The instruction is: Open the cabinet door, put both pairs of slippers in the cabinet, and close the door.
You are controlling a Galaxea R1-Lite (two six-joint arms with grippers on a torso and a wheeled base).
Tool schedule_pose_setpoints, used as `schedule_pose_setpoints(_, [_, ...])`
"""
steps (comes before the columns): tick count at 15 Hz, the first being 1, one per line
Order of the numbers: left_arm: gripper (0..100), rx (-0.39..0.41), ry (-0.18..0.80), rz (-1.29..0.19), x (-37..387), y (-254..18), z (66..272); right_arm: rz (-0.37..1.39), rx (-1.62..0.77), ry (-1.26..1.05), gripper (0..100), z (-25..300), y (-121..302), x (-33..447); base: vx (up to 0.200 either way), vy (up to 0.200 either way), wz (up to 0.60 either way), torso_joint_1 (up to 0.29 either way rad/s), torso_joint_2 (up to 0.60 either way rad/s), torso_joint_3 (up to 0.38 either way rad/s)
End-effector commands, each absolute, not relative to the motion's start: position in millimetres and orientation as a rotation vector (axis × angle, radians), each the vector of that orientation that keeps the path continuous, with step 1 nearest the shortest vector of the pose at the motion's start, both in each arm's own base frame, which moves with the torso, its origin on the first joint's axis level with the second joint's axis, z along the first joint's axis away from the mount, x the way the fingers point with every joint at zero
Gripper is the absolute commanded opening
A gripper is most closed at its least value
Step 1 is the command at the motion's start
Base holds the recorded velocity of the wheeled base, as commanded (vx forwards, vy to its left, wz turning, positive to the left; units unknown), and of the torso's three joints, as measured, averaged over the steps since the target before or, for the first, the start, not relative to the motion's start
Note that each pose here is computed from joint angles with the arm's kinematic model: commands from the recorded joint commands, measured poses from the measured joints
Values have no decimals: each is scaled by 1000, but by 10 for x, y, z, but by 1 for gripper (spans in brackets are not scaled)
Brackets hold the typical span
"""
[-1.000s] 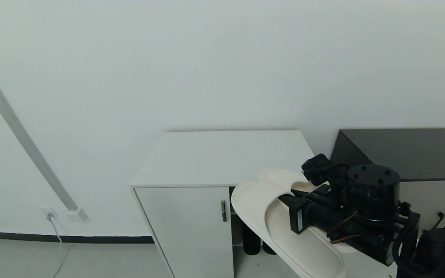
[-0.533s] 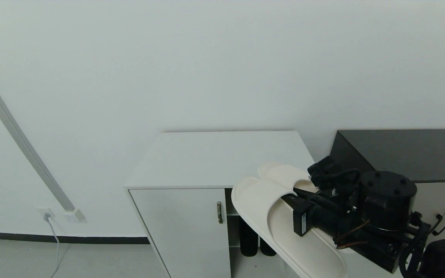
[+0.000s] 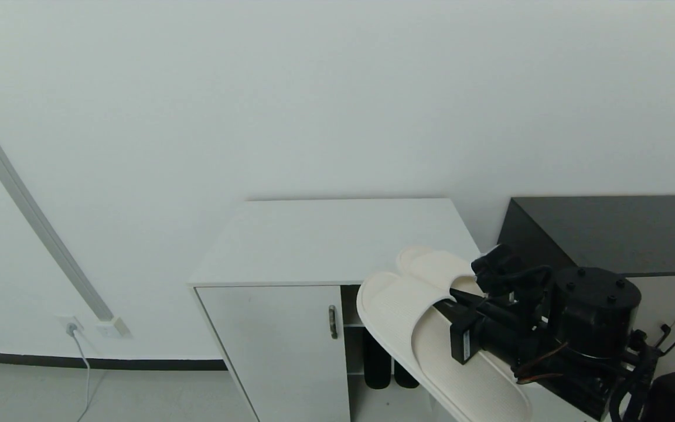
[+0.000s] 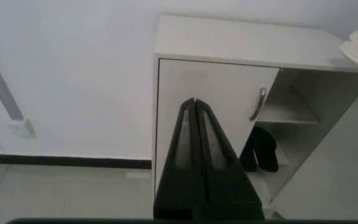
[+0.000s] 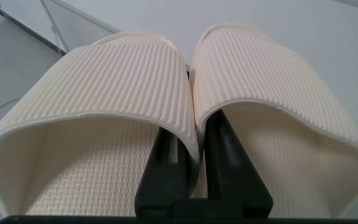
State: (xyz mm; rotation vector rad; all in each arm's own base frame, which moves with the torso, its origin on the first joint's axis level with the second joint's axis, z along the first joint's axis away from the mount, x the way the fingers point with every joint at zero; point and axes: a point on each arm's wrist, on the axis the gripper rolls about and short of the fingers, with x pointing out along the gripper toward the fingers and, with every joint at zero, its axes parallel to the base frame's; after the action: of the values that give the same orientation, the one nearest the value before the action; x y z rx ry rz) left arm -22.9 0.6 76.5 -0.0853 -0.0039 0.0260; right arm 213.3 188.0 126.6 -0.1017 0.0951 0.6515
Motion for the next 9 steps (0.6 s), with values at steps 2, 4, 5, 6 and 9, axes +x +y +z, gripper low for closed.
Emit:
schedule_pose_setpoints(2, [0, -86, -3, 26, -228, 5, 766, 673, -103, 63, 0, 1312, 1871, 2034, 0, 0, 0, 0, 0, 0])
schedule_pose_setpoints(4, [0, -86, -3, 26, -228, 5, 766, 683, -102, 71, 0, 1292, 1878, 2004, 0, 0, 0, 0, 0, 0])
schedule_pose_setpoints(5, [0, -86, -3, 28, -228, 6, 766, 691, -98, 68, 0, 1290, 1878, 1991, 0, 0, 0, 0, 0, 0])
schedule_pose_setpoints(6, [0, -86, -3, 28, -228, 6, 766, 705, -100, 60, 0, 1280, 1867, 1969, 0, 0, 0, -90, 154, 90])
schedule_pose_setpoints(9, [0, -86, -3, 28, -228, 6, 766, 712, -99, 60, 0, 1247, 1866, 1960, 0, 0, 0, -149, 344, 186])
